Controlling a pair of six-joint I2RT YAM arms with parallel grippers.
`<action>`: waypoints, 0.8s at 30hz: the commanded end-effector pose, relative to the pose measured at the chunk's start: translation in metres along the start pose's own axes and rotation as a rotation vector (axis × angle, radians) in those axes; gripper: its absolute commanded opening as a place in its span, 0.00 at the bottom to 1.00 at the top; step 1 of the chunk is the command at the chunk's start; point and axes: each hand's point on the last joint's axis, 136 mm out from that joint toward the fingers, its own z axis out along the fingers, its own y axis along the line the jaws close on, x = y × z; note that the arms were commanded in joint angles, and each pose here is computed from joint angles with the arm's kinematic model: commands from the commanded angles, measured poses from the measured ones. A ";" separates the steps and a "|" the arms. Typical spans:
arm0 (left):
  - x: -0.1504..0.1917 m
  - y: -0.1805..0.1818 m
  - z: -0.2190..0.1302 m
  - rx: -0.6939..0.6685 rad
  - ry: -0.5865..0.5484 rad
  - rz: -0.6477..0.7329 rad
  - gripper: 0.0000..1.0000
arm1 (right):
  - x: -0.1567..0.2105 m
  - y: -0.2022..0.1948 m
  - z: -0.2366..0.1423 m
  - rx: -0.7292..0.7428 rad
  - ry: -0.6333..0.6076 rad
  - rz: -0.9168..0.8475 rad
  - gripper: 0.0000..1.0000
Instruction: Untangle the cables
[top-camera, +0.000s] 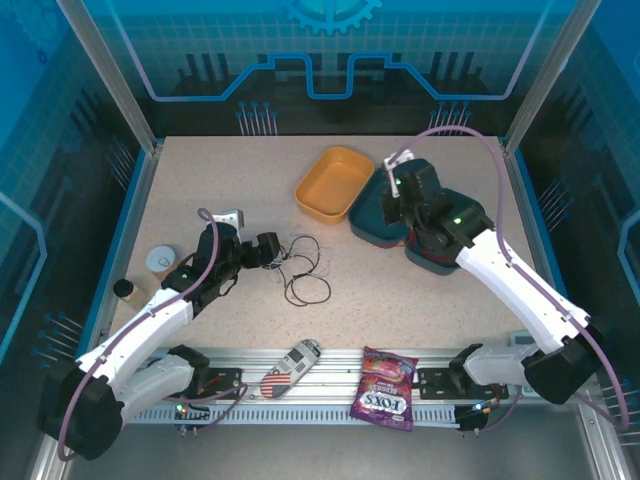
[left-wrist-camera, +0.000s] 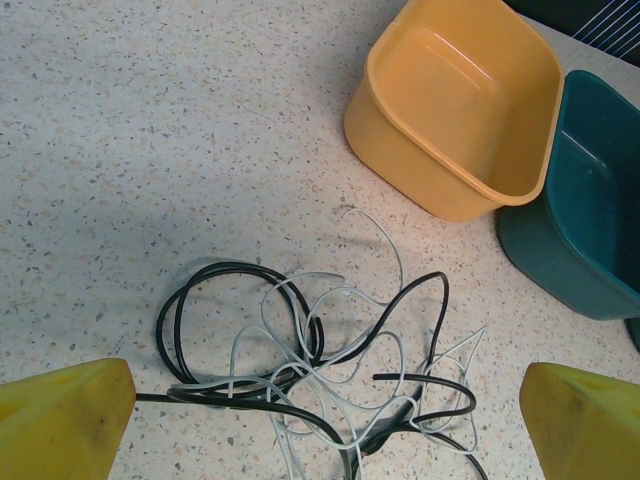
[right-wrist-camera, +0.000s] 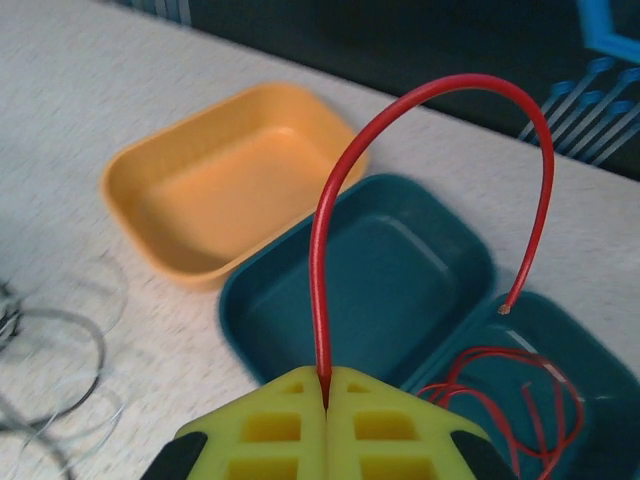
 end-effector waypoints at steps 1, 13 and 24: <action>0.001 -0.002 -0.001 0.027 -0.002 -0.006 0.99 | -0.024 -0.035 -0.006 0.106 -0.139 0.058 0.00; -0.001 -0.003 -0.004 0.033 -0.006 0.008 0.99 | -0.031 -0.128 0.008 0.369 -0.271 0.102 0.00; 0.001 -0.004 -0.003 0.039 -0.003 0.010 0.99 | 0.034 -0.152 0.053 0.407 -0.123 0.139 0.00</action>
